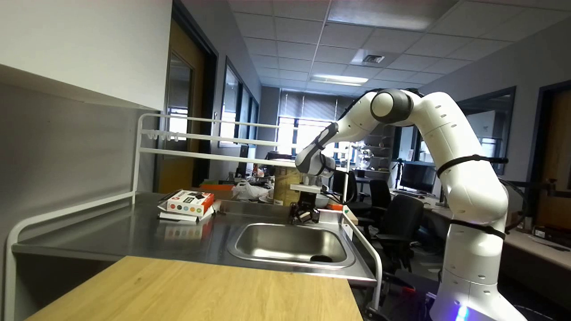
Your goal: Turn the tap nozzle to the right
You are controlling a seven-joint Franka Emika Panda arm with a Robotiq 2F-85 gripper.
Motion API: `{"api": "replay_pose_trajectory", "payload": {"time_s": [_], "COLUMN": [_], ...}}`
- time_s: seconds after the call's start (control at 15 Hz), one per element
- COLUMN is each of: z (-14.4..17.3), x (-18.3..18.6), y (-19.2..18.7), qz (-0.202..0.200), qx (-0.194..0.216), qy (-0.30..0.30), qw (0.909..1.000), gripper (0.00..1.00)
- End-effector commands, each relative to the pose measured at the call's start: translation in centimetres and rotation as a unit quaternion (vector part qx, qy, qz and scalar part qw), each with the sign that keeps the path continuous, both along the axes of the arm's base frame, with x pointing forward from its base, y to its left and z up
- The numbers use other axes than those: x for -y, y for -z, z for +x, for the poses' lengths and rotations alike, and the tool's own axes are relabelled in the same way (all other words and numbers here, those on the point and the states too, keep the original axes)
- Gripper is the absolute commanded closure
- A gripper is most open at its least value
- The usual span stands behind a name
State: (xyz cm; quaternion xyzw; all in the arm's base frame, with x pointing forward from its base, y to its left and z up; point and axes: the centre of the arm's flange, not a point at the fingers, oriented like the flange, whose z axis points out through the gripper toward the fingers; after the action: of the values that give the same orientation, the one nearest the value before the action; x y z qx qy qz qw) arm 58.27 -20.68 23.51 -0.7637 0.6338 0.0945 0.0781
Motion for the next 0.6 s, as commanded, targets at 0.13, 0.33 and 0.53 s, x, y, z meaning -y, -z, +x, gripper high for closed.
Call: {"api": "replay_pose_trajectory", "payload": {"time_s": [0.13, 0.33, 0.53], "z": [-5.42, -5.36, -5.43], "x": [2.55, 2.56, 2.57], "y": [2.77, 2.95, 3.14], "qz": [0.008, 0.007, 0.008], "qx": [-0.036, -0.035, -0.035], "qy": [0.034, 0.030, 0.029], "qw": [0.9988, 0.9989, 0.9989], "gripper": [0.94, 0.94, 0.94]}}
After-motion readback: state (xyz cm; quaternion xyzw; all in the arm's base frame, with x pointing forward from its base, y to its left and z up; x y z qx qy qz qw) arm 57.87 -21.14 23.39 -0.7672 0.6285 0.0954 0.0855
